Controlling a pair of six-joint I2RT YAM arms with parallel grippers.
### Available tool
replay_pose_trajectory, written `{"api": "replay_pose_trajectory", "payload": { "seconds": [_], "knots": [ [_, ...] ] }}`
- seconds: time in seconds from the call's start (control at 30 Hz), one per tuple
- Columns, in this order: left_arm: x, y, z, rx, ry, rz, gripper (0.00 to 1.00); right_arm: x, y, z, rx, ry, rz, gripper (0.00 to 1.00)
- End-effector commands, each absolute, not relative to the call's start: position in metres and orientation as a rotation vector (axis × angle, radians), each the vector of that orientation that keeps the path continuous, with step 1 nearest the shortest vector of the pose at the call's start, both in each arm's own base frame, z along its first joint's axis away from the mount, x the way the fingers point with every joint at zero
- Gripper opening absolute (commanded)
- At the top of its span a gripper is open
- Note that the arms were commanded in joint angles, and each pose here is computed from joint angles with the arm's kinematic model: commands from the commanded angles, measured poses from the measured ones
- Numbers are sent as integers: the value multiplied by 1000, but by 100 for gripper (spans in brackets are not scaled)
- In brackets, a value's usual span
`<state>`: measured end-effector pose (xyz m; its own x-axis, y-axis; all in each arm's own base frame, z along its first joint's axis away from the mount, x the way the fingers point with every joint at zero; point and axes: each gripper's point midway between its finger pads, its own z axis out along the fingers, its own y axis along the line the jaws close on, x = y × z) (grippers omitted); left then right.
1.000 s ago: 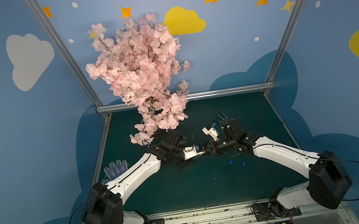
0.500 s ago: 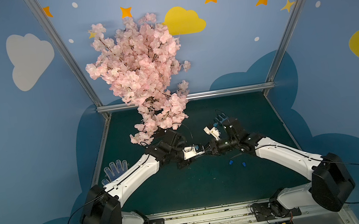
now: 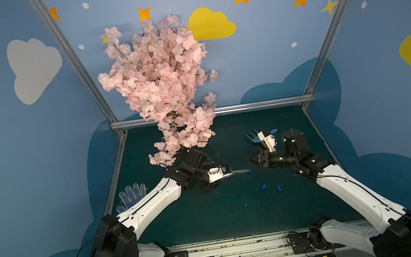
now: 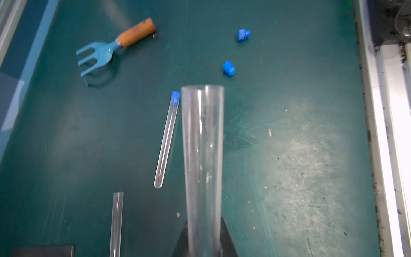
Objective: Insert stoppers into test tubes
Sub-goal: Pick up the test tube at the center of the board.
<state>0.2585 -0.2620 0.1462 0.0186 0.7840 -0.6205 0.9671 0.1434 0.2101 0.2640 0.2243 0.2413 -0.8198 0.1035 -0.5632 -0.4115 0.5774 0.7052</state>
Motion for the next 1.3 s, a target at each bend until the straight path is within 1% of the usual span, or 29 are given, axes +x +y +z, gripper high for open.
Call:
{"api": "replay_pose_trajectory", "payload": {
  "seconds": [0.0,0.13,0.23,0.33,0.47,0.6,0.7,0.8,0.9,1.03,1.27],
  "knots": [
    [259,-247,127,1649,1923,-327,2,284,193,238,-336,2224,881,40],
    [259,-241,119,1605,1967,-320,3,307,172,239,-543,2172,571,39],
    [257,-235,112,1619,1975,-308,2,314,162,231,-777,2149,399,40],
    [258,-233,112,1606,1971,-310,2,297,166,208,-1153,2063,339,41],
    [259,-232,115,1581,1960,-319,3,272,163,159,-1584,1914,281,42],
    [259,-226,116,1578,1948,-281,3,264,143,124,-1813,1923,175,42],
    [259,-226,120,1571,1930,-274,3,260,130,106,-1954,1946,126,43],
    [260,-225,122,1564,1925,-269,3,256,127,91,-2040,1969,148,45],
    [260,-226,123,1552,1922,-274,3,254,137,80,-2073,1953,196,46],
    [260,-229,123,1542,1922,-302,3,248,133,56,-2144,2001,220,46],
    [263,-229,120,1531,1944,-313,3,246,137,40,-2186,2019,267,47]
  ]
}}
